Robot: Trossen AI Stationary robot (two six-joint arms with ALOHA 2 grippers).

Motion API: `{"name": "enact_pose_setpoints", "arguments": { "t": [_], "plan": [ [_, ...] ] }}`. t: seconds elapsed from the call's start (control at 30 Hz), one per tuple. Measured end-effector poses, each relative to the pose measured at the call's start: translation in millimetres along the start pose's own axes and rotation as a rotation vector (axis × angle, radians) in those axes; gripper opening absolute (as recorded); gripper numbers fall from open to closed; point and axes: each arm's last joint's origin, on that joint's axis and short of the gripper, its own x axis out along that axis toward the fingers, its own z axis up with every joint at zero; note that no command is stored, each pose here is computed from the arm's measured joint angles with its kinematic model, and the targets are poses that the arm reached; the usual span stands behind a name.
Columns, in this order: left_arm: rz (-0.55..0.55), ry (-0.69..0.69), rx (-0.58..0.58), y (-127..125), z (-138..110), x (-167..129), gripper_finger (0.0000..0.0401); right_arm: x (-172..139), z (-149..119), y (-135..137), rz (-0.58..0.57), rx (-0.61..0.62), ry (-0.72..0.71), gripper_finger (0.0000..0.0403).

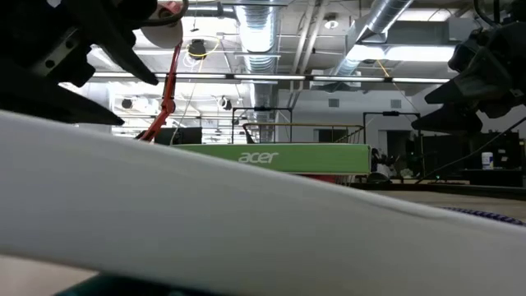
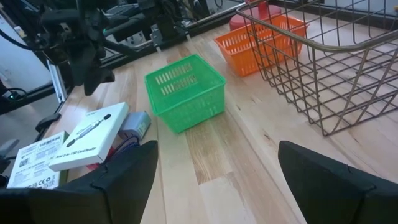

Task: Pick and place items into bin
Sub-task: Put the top card reader box into the green bin

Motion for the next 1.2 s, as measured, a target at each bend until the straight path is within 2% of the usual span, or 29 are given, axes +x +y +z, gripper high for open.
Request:
{"name": "enact_pose_setpoints", "arguments": {
  "t": [0.17, 0.27, 0.57, 0.83, 1.2],
  "plan": [
    [-0.02, 0.064, 0.124, -3, -4, 0, 0.016, 0, 0, 0, -0.001, -0.001, 0.002, 0.0327],
    [-0.035, 0.083, 0.16, -3, -7, 1, 0.016, 0, 0, 0, -0.001, -0.001, 0.001, 0.0327],
    [-0.059, 0.122, 0.178, -1, -20, 5, 0.016, 0, 0, 0, -0.001, -0.001, 0.002, 0.0327],
    [-0.099, 0.064, 0.166, 0, -24, 7, 0.016, 0, 0, 0, -0.001, -0.001, 0.002, 0.0327],
    [-0.127, 0.075, 0.174, -2, -27, 7, 0.016, 0, 0, 0, -0.001, -0.001, 0.002, 0.0327]
  ]
}}
